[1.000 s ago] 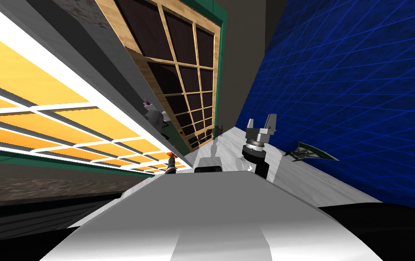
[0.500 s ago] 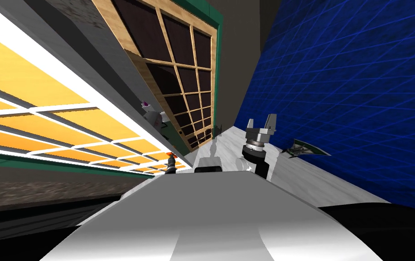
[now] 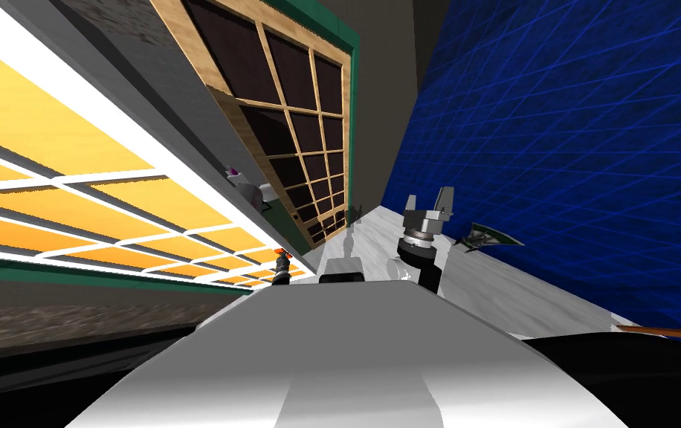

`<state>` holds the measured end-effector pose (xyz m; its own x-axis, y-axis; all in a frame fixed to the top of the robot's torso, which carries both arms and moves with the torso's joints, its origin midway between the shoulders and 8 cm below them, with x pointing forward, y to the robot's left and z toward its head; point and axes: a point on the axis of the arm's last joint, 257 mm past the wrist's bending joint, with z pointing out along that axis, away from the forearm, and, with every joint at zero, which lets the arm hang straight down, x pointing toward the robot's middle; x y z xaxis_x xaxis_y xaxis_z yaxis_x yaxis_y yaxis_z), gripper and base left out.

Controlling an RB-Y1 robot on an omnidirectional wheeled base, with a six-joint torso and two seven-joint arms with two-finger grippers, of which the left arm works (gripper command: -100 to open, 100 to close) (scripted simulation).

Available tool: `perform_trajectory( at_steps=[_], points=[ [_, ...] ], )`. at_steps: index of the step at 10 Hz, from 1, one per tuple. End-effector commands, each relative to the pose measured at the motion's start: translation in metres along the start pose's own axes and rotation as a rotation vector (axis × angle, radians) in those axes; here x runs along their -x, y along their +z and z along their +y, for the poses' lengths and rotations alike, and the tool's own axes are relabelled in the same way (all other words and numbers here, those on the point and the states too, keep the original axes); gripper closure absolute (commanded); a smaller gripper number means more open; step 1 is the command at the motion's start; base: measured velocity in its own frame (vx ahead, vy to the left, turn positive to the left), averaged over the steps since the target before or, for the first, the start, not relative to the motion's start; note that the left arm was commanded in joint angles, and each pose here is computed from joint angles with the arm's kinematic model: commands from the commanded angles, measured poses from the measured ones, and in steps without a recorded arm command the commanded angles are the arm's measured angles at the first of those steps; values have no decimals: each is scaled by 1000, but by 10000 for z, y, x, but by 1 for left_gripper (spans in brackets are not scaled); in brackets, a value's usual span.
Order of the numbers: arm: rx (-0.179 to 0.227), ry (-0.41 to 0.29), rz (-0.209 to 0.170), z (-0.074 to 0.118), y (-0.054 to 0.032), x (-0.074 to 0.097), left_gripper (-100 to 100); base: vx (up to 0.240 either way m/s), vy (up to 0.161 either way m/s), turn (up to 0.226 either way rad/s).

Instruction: Pull the door open

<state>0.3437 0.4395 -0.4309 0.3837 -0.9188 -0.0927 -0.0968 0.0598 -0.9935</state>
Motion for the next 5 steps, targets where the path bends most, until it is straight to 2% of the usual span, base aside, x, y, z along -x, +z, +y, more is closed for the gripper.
perform_trajectory(
  at_steps=[1, 2, 3, 4, 5],
  points=[
    [22, -18, -31, 81, -41, 251, 100, -45, 23, -47],
    [21, -18, -31, 79, -39, 251, 100, -20, 6, -17],
    [17, -63, -29, 64, -20, 237, 100, -48, 12, -66],
    [17, -64, -29, 64, -20, 237, 100, -51, 18, -49],
    [12, -110, -27, 47, 0, 223, 100, -56, 21, -73]
  ],
)
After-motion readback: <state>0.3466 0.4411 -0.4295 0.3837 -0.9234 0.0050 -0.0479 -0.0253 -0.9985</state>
